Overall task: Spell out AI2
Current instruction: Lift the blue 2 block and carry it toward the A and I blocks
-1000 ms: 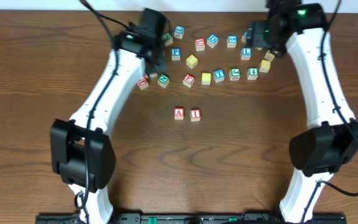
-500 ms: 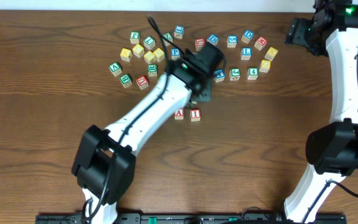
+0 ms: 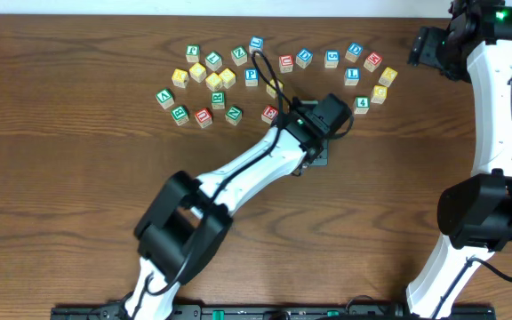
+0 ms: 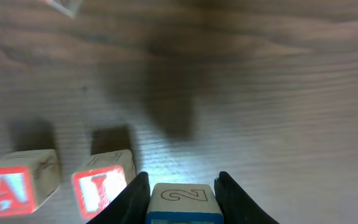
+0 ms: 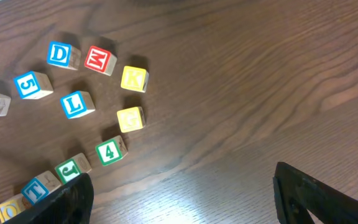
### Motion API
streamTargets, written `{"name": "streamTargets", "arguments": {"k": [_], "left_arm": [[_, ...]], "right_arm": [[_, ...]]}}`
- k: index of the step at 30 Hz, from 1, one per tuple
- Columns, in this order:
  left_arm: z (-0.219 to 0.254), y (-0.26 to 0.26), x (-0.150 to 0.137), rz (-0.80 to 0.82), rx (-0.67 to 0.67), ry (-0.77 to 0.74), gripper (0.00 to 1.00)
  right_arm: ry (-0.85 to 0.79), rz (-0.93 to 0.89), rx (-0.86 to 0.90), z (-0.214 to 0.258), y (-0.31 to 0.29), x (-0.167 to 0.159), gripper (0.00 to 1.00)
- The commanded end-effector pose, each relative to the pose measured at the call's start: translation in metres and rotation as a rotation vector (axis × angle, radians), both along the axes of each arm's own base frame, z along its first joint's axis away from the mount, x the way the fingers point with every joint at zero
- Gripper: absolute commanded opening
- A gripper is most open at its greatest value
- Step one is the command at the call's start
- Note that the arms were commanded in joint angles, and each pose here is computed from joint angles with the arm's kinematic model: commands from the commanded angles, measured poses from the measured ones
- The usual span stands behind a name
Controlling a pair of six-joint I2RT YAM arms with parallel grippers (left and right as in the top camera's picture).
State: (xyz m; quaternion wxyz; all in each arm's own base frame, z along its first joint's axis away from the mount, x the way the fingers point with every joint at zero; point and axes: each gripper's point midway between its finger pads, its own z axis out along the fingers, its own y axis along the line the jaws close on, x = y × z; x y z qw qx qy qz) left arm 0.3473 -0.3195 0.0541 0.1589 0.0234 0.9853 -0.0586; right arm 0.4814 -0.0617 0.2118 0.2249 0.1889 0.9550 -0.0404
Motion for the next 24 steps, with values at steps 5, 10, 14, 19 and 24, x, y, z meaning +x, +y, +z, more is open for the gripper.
{"name": "streamTargets", "arguments": {"k": [5, 10, 14, 19, 24], "left_arm": [[-0.026, 0.004, -0.001, 0.057, 0.021, 0.036, 0.32], [-0.038, -0.001, 0.003, 0.057, 0.015, 0.03, 0.32], [-0.048, 0.0, 0.003, 0.064, 0.024, 0.041, 0.32], [-0.052, 0.0, 0.002, 0.064, 0.03, 0.047, 0.4], [-0.051, -0.002, 0.004, 0.064, 0.022, 0.039, 0.41]], "right_arm": [[0.003, 0.01, 0.001, 0.0, 0.001, -0.001, 0.88], [0.003, 0.011, 0.003, 0.0, 0.002, -0.001, 0.88], [0.003, 0.011, 0.003, 0.0, 0.002, -0.001, 0.88], [0.003, 0.011, 0.003, 0.0, 0.002, -0.001, 0.88], [0.003, 0.011, 0.003, 0.0, 0.002, -0.001, 0.88]]}}
